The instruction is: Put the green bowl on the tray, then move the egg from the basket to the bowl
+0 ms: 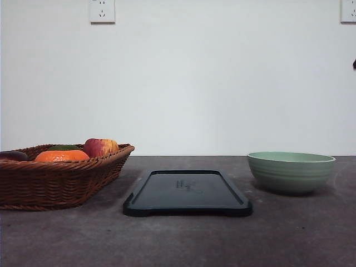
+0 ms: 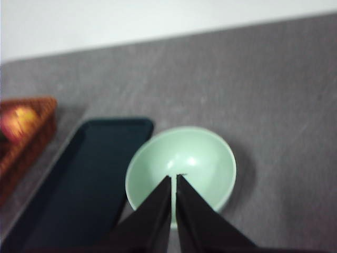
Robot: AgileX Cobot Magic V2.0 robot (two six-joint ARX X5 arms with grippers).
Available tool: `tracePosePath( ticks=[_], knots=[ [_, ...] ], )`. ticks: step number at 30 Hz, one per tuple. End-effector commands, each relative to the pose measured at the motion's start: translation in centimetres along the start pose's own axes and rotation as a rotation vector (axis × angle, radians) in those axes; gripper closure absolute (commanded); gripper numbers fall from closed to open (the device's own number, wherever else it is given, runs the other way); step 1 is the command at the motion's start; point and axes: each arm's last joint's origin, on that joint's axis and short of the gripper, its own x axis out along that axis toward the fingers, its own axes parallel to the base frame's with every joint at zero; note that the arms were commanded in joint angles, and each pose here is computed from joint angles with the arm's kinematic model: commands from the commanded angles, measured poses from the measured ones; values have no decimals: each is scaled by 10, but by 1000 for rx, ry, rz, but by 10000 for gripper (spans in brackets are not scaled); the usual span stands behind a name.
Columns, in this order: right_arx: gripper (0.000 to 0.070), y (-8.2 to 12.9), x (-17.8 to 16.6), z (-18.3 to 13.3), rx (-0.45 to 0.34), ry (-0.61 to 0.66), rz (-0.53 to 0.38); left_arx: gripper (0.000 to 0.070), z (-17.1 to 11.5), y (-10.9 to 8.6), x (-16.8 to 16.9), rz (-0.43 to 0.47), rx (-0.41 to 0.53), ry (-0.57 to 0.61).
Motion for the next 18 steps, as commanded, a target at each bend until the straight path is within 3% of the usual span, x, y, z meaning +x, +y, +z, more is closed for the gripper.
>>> tracePosePath(
  ticks=[1, 7, 13, 15, 18],
  knots=[
    [695, -1, 5, 6, -22, 36, 3, 700, 8, -2, 5, -10, 51, 33],
    [695, -6, 23, 11, -12, 184, -7, 700, 12, -2, 30, -10, 50, 227],
    [694, -8, 28, 12, -16, 198, -9, 689, 11, -5, 41, -28, 62, 269],
    [680, -8, 28, 13, -22, 194, -7, 611, 11, -5, 41, -32, 65, 267],
    [484, -8, 28, 13, -45, 194, -6, 379, 11, -5, 41, -32, 65, 267]
  ],
)
